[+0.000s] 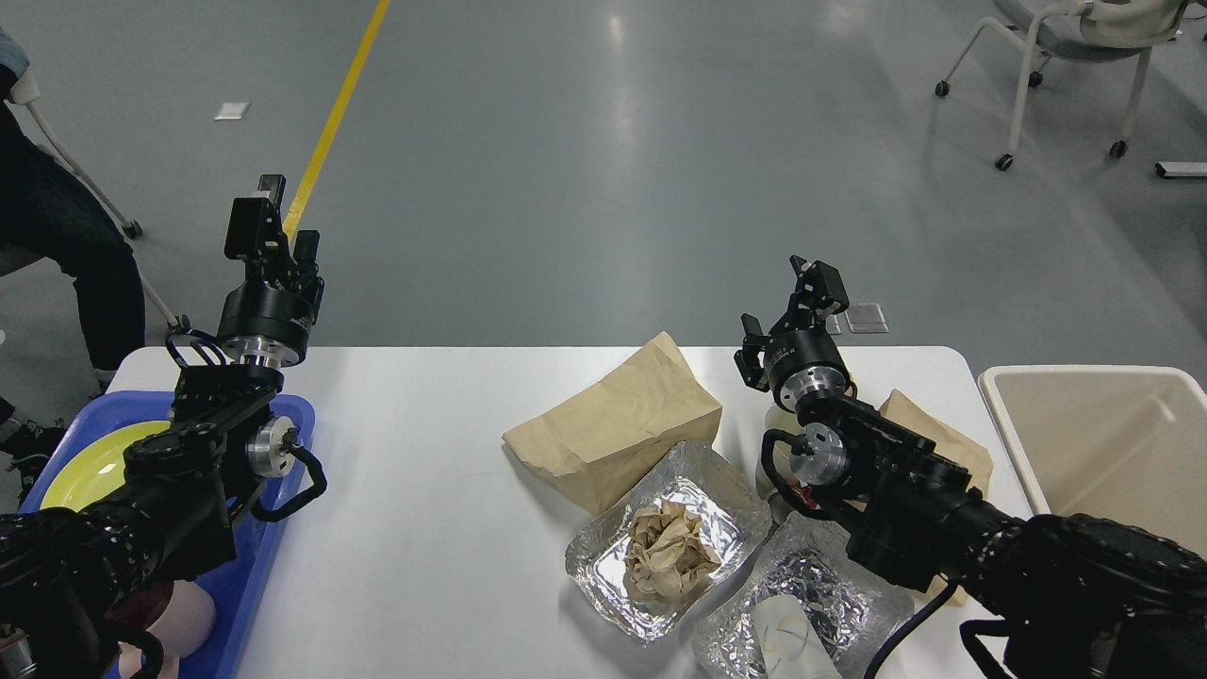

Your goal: Tidy desktop

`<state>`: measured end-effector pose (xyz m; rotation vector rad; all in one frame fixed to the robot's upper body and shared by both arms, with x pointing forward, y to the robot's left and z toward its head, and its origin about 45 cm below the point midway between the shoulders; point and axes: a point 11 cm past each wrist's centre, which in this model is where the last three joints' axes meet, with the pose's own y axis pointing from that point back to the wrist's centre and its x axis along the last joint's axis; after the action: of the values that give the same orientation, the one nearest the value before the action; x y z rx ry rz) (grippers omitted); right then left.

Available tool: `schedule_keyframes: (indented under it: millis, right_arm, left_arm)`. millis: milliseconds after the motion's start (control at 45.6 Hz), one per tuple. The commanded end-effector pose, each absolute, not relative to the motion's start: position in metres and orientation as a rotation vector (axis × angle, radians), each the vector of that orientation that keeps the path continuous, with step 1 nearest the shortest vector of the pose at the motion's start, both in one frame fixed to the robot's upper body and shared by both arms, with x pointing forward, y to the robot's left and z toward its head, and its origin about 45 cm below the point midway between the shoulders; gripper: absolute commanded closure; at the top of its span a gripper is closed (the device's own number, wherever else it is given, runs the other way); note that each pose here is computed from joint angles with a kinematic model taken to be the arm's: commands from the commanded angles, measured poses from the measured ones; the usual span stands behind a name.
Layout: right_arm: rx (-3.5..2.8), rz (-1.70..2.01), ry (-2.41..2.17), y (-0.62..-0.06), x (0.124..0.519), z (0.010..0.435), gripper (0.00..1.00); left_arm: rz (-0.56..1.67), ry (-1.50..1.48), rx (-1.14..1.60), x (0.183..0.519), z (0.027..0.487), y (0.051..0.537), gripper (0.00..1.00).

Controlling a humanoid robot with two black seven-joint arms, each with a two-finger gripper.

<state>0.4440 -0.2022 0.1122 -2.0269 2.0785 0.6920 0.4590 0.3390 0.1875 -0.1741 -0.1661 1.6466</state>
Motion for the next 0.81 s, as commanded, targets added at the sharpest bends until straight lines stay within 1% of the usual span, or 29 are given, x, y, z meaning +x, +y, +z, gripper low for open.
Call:
schedule_keyframes:
  millis: [0,789]
  right_arm:
    - [-2.027,0.692,2.078,-0.2022,0.4440,0.1122,0.00]
    - [-2.027,0.692,2.078,-0.2022,0.4440,0.1122,0.00]
  left_arm:
    - [1.647,-0.167,-0.174,0.4589,0.1875,0.3391,0.03]
    - [1.647,-0.167,-0.174,0.4589,0.1875,0.3391,0.03]
